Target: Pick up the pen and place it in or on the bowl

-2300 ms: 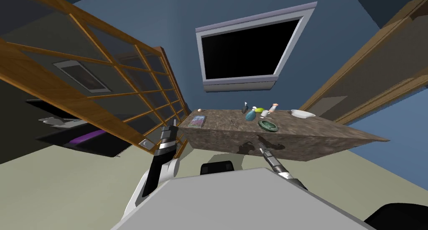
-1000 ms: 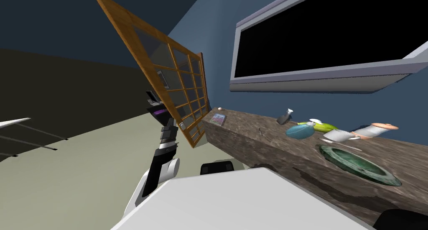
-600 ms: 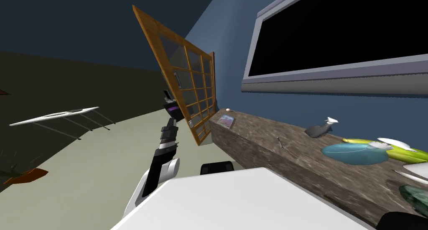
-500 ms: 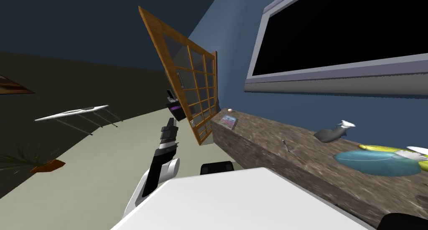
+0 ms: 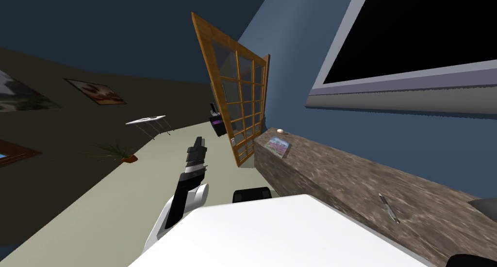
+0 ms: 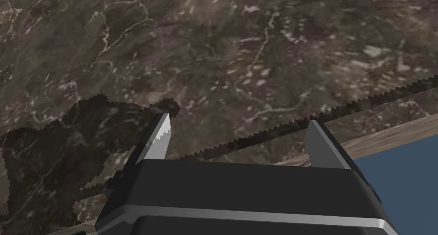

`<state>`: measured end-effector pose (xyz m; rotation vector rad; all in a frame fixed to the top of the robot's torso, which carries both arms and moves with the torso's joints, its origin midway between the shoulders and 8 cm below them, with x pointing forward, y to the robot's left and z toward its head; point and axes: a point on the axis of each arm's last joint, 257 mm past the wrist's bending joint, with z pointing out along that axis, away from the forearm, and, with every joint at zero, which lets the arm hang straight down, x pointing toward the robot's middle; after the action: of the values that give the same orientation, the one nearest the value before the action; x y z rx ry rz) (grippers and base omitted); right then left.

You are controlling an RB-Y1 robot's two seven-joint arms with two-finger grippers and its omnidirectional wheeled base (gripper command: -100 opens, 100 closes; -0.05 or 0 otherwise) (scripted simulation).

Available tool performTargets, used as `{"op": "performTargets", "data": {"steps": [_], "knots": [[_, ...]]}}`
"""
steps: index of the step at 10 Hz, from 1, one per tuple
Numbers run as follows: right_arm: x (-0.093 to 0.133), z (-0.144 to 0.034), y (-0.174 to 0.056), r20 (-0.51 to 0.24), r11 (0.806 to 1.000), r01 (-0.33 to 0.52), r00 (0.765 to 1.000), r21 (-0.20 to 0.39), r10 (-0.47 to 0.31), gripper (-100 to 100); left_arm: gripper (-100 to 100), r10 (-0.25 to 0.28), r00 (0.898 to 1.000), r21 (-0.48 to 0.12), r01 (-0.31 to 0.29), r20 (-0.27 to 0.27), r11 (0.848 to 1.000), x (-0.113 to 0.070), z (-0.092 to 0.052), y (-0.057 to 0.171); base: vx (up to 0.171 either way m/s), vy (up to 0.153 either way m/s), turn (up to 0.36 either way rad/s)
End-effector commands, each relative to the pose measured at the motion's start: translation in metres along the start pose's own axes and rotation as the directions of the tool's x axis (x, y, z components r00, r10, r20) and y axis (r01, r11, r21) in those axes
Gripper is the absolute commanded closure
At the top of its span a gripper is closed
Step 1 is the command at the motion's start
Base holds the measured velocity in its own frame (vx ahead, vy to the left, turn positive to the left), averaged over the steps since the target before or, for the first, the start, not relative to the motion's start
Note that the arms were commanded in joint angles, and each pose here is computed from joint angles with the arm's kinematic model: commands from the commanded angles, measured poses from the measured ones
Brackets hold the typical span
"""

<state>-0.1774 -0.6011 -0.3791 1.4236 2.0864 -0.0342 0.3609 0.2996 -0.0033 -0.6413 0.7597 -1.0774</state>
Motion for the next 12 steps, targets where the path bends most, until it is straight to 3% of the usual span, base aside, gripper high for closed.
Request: {"op": "performTargets", "data": {"steps": [1, 3, 6, 12], "knots": [[-0.008, -0.011, -0.016, -0.003, 0.999, 0.005, 1.000, 0.033, -0.005, -100, 0, 0.000, 1.000, 0.000, 0.000, 0.000, 1.000, 0.000, 0.000, 0.000, 0.073, 0.009, 0.131], [-0.024, -0.033, -0.048, -0.015, 0.992, 0.024, 1.000, 0.122, -0.023, -100, 0, 0.000, 1.000, 0.000, 0.000, 0.000, 1.000, 0.000, 0.000, 0.000, 0.080, 0.012, 0.293], [-0.047, -0.053, -0.076, -0.028, 0.977, 0.047, 0.999, 0.209, -0.042, -100, 0, 0.000, 1.000, 0.000, 0.000, 0.000, 1.000, 0.000, 0.000, 0.000, 0.127, -0.029, 0.293], [-0.063, -0.050, -0.079, -0.035, 0.970, 0.056, 0.998, 0.238, -0.049, -100, 0, 0.001, 1.000, 0.000, -0.001, 0.000, 1.000, 0.000, 0.000, 0.000, 0.080, -0.080, 0.188]]}}
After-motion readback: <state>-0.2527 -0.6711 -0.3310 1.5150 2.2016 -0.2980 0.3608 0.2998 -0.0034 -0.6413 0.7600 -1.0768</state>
